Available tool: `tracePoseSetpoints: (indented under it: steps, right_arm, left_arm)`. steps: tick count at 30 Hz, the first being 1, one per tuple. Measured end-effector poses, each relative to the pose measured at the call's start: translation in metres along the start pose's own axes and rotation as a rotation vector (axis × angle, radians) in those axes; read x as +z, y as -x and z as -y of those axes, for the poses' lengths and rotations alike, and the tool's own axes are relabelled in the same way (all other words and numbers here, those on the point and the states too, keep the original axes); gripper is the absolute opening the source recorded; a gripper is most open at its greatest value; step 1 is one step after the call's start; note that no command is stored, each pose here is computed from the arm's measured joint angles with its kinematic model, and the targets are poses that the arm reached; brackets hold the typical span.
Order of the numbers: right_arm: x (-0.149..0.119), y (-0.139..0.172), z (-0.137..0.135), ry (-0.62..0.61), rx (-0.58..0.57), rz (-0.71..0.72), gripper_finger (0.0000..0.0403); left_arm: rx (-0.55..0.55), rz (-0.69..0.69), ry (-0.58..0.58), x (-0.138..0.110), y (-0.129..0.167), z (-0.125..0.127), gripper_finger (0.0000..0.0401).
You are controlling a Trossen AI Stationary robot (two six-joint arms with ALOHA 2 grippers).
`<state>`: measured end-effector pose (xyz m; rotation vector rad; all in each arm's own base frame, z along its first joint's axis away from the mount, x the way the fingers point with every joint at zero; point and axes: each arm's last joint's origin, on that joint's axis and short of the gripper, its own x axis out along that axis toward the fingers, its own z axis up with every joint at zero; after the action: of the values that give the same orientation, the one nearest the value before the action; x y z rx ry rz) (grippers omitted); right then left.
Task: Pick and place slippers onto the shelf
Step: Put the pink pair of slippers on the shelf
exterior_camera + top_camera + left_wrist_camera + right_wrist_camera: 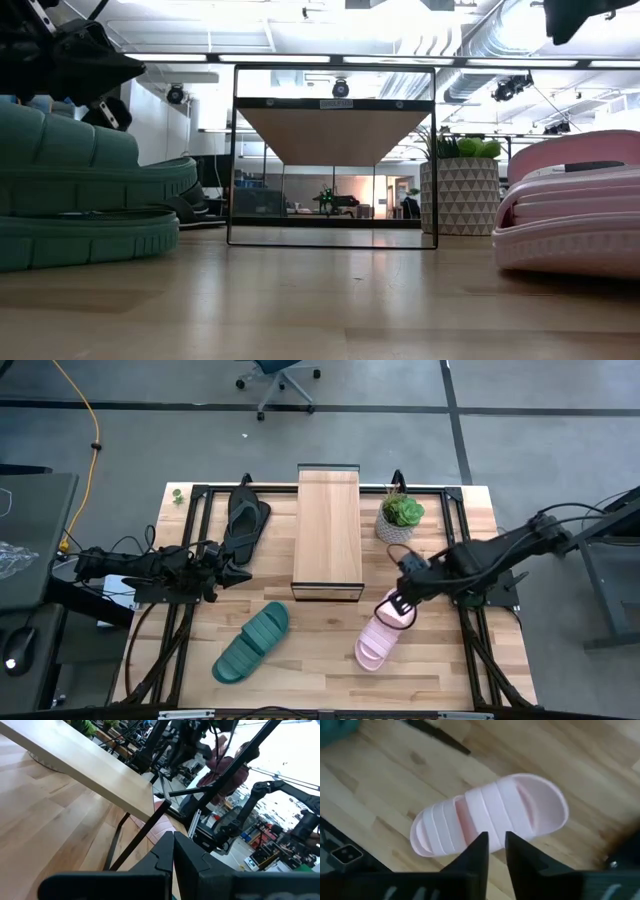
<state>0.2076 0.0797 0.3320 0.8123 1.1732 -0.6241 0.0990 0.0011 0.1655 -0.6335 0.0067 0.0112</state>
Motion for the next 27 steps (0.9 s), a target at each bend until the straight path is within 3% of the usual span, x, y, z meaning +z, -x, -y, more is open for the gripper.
tracePoseSetpoints:
  steps: [7, 11, 27]
  right_arm:
    - [0.01, 0.018, 0.02, 0.029, 0.036, 0.035, 0.0078]
    - [0.013, 0.012, 0.032, 0.044, 0.057, 0.004, 0.0078]
    - [0.001, -0.027, 0.091, -0.021, 0.428, -0.041, 0.0079]
  left_arm:
    - [0.0, 0.001, 0.0, 0.0, 0.0, 0.0, 0.0001]
    - [0.003, 0.003, 0.0, 0.0, 0.0, 0.0, 0.0001]
    - [0.006, 0.006, 0.0, 0.0, 0.0, 0.0, 0.0001]
